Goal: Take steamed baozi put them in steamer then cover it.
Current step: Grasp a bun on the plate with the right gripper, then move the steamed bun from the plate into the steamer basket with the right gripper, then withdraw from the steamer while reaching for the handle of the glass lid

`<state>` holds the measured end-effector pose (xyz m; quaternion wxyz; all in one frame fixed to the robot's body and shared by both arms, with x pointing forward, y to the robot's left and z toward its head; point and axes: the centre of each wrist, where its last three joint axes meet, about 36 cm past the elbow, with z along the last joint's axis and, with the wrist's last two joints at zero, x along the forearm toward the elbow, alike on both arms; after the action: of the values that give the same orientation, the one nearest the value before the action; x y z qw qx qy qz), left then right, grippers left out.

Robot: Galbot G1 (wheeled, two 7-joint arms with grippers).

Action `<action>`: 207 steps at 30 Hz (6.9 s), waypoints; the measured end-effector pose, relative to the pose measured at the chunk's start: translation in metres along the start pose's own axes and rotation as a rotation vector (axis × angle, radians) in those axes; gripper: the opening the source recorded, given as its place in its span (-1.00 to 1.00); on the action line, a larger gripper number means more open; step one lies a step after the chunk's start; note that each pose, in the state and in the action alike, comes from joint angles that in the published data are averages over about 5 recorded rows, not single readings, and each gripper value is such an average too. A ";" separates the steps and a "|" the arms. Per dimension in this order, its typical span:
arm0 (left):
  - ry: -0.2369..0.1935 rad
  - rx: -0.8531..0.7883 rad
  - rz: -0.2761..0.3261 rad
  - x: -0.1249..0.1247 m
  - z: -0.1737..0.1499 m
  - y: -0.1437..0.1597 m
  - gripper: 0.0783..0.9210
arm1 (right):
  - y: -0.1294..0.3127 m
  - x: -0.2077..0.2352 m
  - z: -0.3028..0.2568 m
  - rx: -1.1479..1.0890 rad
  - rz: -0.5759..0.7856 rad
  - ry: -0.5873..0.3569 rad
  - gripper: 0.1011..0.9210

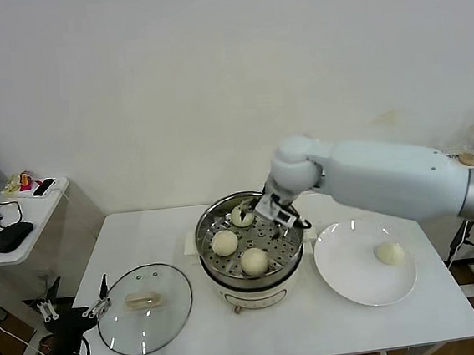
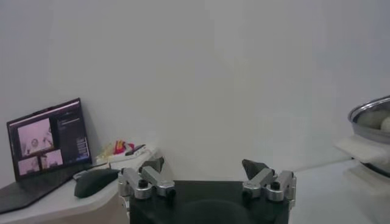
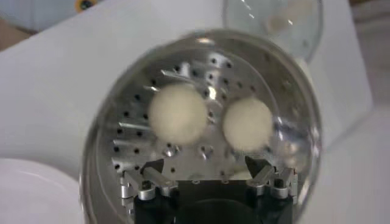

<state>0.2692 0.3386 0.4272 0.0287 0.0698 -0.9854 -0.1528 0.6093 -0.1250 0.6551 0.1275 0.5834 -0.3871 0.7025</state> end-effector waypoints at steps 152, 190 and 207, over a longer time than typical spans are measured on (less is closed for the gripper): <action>0.002 -0.022 0.051 -0.015 0.011 -0.012 0.77 | 0.014 -0.074 0.020 -0.797 -0.010 0.011 0.74; 0.000 -0.248 0.064 -0.012 0.044 -0.014 0.77 | 0.307 -0.089 0.006 -1.277 1.428 -0.538 0.76; -0.027 -1.106 0.129 0.005 0.078 0.007 0.77 | 0.451 -0.111 -0.044 -1.608 1.699 -0.183 0.76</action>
<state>0.2575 0.3678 0.3558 0.0578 -0.0180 -0.7609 -0.6461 0.3252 -0.3656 0.3746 -0.0789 -0.0624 -0.9924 0.0706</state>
